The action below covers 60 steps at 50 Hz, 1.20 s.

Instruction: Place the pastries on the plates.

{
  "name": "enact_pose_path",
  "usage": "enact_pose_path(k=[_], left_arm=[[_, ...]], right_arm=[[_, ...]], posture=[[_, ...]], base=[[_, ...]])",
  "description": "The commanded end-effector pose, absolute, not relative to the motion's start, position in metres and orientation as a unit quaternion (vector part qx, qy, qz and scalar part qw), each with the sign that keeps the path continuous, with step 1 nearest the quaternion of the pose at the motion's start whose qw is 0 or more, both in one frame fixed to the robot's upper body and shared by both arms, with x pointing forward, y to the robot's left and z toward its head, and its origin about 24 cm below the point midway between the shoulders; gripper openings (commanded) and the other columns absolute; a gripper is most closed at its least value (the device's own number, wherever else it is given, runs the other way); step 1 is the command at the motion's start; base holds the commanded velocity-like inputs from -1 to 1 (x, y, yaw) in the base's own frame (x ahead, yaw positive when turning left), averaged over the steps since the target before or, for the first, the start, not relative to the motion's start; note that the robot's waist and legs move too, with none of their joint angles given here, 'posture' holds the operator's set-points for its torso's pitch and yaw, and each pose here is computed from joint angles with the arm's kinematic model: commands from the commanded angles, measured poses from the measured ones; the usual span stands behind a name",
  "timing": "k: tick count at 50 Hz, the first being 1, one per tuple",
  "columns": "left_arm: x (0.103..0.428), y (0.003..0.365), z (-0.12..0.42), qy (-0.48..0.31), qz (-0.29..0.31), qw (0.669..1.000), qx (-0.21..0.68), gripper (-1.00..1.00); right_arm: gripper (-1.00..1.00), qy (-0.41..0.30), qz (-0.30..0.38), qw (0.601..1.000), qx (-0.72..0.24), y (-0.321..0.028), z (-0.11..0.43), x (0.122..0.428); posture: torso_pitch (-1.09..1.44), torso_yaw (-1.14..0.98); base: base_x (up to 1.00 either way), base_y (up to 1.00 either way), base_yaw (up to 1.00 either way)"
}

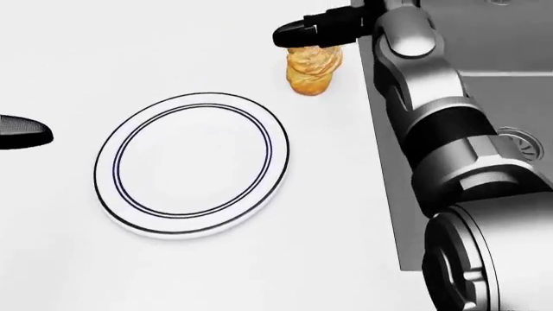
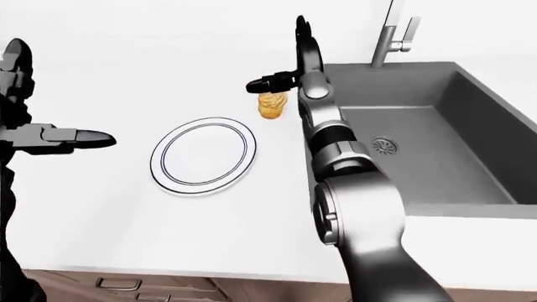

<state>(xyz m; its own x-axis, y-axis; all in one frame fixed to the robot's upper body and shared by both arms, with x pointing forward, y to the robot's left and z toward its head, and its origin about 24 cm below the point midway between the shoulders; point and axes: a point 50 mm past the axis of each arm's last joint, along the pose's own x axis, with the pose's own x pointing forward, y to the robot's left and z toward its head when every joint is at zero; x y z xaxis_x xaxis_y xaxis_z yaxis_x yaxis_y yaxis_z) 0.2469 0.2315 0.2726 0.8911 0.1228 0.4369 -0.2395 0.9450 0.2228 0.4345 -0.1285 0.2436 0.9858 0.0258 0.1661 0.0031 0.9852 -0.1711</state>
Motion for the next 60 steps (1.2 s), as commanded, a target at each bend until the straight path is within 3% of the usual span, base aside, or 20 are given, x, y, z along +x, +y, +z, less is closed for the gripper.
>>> enact_pose_path(k=[1,11,24,42,60], left_arm=[[0.237,0.233,0.285,-0.240,0.102,0.955,0.143,1.00],[0.229,0.235,0.283,-0.234,0.110,0.954,0.150,1.00],[0.228,0.237,0.277,-0.227,0.113,0.955,0.153,1.00],[0.225,0.238,0.280,-0.227,0.114,0.954,0.160,1.00],[0.222,0.241,0.276,-0.221,0.117,0.954,0.164,1.00]], right_arm=[[1.00,-0.161,0.006,0.983,-0.084,-0.124,0.283,0.431],[1.00,-0.123,-0.021,0.987,-0.106,-0.125,0.261,0.433],[1.00,-0.074,-0.044,0.973,-0.212,-0.128,0.249,0.435],[1.00,-0.024,-0.042,0.977,-0.210,-0.126,0.223,0.435],[1.00,-0.023,-0.046,0.979,-0.198,-0.123,0.222,0.435]], posture=[[0.00,0.00],[0.00,0.00],[0.00,0.00],[0.00,0.00],[0.00,0.00]], base=[[0.00,0.00,0.00],[0.00,0.00,0.00],[0.00,0.00,0.00],[0.00,0.00,0.00],[0.00,0.00,0.00]])
